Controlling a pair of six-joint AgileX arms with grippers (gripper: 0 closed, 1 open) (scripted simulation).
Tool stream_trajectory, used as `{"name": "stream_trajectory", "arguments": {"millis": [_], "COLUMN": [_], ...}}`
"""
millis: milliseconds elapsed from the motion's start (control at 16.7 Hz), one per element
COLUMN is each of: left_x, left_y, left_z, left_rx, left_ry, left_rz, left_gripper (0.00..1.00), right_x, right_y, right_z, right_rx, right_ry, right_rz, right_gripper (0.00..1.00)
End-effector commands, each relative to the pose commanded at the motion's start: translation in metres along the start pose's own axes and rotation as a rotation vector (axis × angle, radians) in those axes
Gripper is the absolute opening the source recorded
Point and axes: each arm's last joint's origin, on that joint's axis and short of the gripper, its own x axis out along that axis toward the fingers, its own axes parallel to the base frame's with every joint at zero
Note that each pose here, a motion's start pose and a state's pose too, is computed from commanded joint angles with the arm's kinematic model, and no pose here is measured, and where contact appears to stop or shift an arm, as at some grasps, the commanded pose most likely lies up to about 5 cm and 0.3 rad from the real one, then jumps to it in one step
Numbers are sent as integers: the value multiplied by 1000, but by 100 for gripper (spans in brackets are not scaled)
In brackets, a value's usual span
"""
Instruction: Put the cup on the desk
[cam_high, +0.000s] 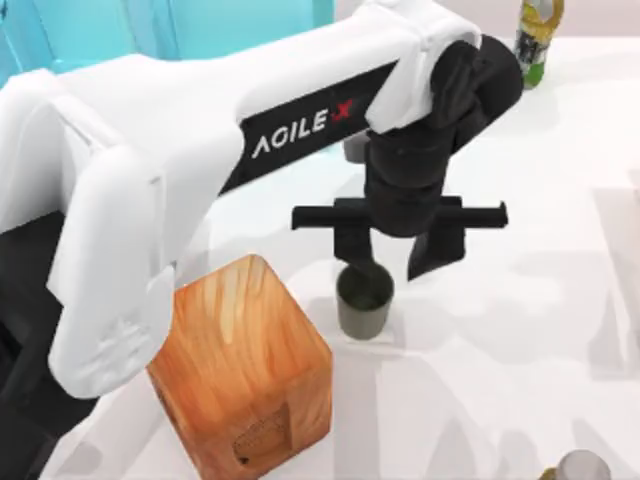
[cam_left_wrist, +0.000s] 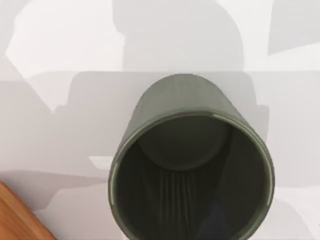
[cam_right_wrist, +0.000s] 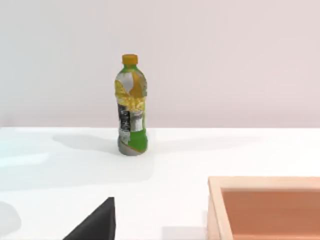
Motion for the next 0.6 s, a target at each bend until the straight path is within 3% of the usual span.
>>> {"name": "stream_trajectory", "arguments": {"millis": [240, 600], "left_x": [0, 0], "left_y": [0, 0], "left_z": [0, 0], "left_rx": [0, 0], "left_ry": [0, 0], "left_rz": [0, 0], "left_gripper": [98, 100], "right_x": [0, 0], "right_y": [0, 0], "right_z": [0, 0], "right_rx": [0, 0], "right_ry": [0, 0], "right_rz": [0, 0], "right_gripper": [100, 100]}}
